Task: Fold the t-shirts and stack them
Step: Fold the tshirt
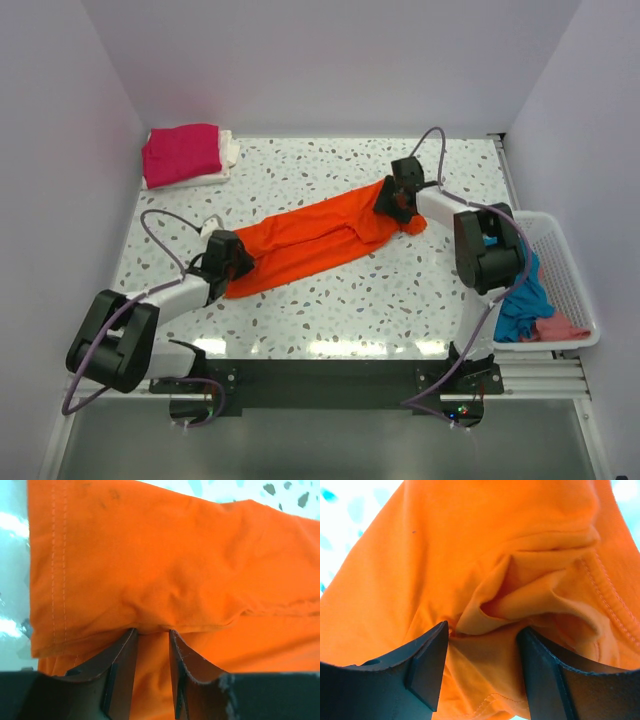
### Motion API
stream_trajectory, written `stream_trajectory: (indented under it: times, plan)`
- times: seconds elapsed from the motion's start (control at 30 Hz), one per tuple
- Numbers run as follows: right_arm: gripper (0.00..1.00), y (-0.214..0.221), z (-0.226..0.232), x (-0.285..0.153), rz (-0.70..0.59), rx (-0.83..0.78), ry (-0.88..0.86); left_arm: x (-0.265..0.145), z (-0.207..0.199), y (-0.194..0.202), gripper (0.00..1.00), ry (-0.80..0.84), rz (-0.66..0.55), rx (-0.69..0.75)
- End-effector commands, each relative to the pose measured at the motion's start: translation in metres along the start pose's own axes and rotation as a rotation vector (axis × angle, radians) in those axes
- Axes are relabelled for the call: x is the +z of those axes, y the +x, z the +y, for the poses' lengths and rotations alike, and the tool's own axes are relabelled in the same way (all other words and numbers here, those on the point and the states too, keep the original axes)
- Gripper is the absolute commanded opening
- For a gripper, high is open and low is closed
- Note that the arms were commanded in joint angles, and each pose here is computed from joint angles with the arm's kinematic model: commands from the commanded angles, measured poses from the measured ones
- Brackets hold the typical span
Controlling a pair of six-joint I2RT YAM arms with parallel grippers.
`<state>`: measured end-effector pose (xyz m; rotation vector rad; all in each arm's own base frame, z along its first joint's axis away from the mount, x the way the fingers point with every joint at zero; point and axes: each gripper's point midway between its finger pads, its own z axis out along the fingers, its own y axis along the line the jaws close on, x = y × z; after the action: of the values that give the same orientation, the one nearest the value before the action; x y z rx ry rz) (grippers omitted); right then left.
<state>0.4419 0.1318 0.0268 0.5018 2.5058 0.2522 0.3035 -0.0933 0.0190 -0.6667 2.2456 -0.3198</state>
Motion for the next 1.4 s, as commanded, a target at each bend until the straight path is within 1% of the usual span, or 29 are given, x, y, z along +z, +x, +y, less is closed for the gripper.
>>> stream_trajectory:
  times: [0.0, 0.13, 0.23, 0.47, 0.63, 0.7, 0.8, 0.83, 0.93, 0.97, 1.2, 1.3, 1.37]
  plan:
    - [0.61, 0.006, 0.002, 0.02, 0.085, -0.064, 0.018, -0.013, 0.024, 0.045, 0.36, -0.027, 0.118, -0.017]
    - [0.61, -0.008, 0.011, 0.033, 0.069, -0.106, 0.019, -0.022, 0.027, 0.053, 0.35, 0.0, 0.122, -0.02]
    - [0.61, -0.02, 0.013, 0.041, 0.053, -0.148, 0.032, -0.028, 0.022, 0.06, 0.34, 0.032, 0.138, -0.008]
    - [0.63, -0.039, 0.029, 0.055, 0.019, -0.214, -0.004, -0.044, 0.002, 0.067, 0.34, 0.133, 0.171, 0.02]
    - [0.69, -0.052, 0.04, 0.055, 0.001, -0.232, -0.027, -0.055, -0.01, 0.059, 0.37, 0.192, 0.153, 0.045]
    - [0.71, -0.061, 0.044, 0.05, -0.011, -0.239, -0.025, -0.06, -0.01, 0.055, 0.39, 0.185, 0.153, 0.071]
    - [0.77, -0.072, 0.044, 0.039, -0.037, -0.253, -0.002, -0.066, -0.017, 0.039, 0.43, 0.184, 0.112, 0.103]
    - [0.81, -0.076, 0.042, 0.035, -0.048, -0.252, 0.007, -0.068, -0.018, 0.035, 0.44, 0.183, 0.101, 0.111]
    - [0.89, -0.083, 0.038, 0.019, -0.084, -0.248, 0.033, -0.074, -0.026, 0.019, 0.46, 0.187, 0.063, 0.138]
    - [0.89, -0.09, 0.039, 0.008, -0.104, -0.242, 0.034, -0.076, -0.032, 0.011, 0.47, 0.194, 0.046, 0.142]
    - [0.9, -0.099, 0.031, -0.03, -0.159, -0.179, 0.072, -0.074, -0.046, -0.011, 0.47, 0.184, -0.001, 0.21]
    - [0.88, -0.094, 0.032, -0.041, -0.165, -0.127, 0.056, -0.066, -0.049, -0.018, 0.47, 0.151, -0.009, 0.24]
    - [0.87, -0.085, 0.034, -0.042, -0.154, -0.102, 0.034, -0.058, -0.051, -0.02, 0.47, 0.136, -0.007, 0.258]
